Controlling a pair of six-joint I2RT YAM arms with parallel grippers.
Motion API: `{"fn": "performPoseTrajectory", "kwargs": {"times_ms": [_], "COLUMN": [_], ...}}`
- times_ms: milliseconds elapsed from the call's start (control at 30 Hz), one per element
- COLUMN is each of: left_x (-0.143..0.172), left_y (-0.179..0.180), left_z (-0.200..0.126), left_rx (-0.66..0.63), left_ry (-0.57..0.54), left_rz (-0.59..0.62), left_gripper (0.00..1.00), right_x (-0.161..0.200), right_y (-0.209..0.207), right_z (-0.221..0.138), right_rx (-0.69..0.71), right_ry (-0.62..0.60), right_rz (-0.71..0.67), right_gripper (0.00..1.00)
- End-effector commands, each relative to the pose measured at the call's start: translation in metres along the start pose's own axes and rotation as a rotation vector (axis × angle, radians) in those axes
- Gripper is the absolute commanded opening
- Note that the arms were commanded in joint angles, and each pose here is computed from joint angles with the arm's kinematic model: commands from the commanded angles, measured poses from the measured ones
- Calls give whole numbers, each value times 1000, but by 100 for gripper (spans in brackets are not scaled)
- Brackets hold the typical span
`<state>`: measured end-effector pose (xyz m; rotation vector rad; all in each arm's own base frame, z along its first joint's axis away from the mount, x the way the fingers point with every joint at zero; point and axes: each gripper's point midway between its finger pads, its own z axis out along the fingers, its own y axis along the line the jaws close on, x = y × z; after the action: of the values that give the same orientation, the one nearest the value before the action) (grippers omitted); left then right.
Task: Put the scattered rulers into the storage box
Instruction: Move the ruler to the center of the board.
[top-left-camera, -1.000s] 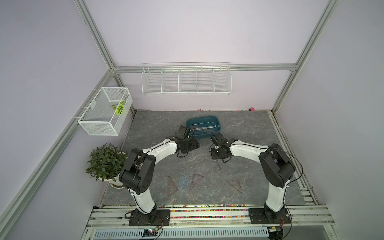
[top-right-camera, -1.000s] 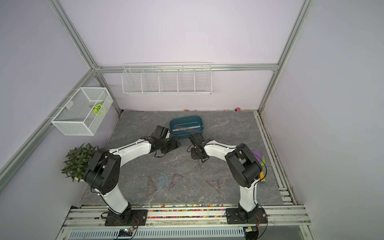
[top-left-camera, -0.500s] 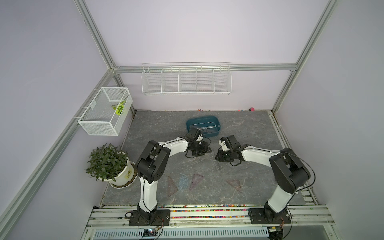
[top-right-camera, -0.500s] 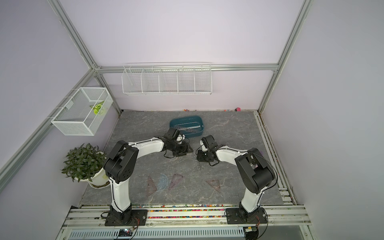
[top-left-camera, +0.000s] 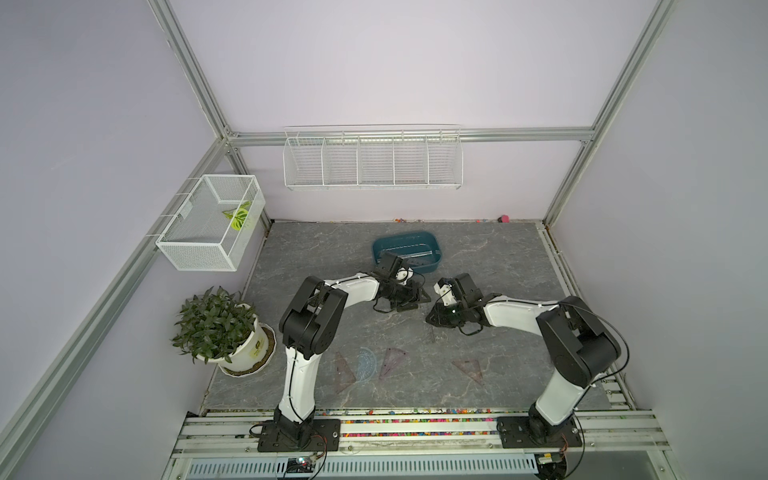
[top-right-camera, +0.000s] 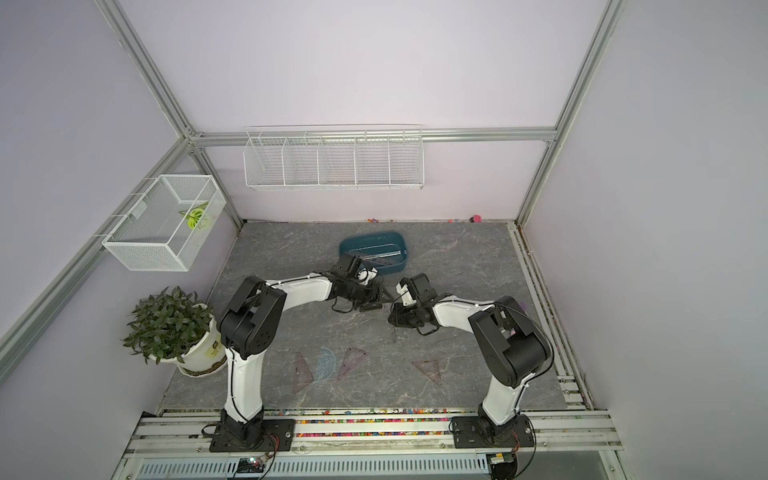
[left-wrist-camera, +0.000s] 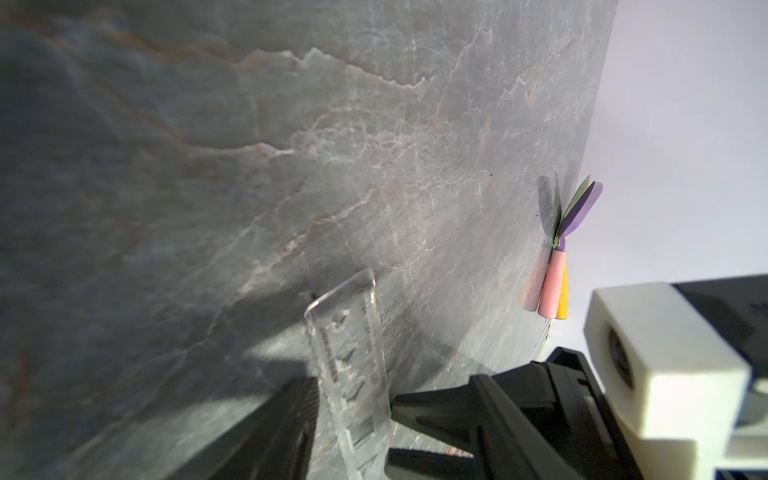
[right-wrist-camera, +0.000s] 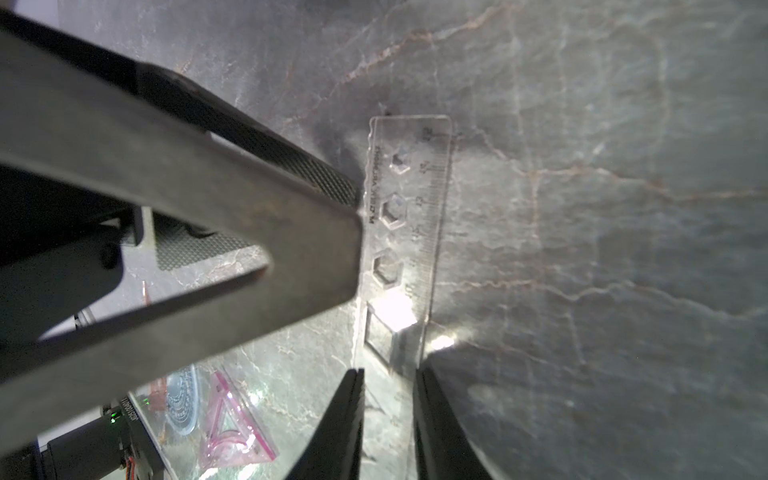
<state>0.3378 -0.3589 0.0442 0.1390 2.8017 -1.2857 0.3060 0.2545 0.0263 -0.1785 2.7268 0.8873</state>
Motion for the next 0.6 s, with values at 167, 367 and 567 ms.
{"fn": "performPoseTrajectory", "kwargs": {"times_ms": [167,367,567], "left_x": [14,23,26], "left_y": [39,47,51], "left_z": [-7,-6,1], "left_rx": [-117,-131,-133], "left_ry": [13,35,55], "left_rz": [-81,-105,-122], "left_gripper": [63,57,55], "right_x": [-14,-11,-6], "right_y": [15,13,5], "right_z": [-14,-7,0], "right_rx": [-104,-116,-98], "right_ry": [-64,-52,-35], "right_rz": [22,29,28], "right_gripper": [18,11,11]}}
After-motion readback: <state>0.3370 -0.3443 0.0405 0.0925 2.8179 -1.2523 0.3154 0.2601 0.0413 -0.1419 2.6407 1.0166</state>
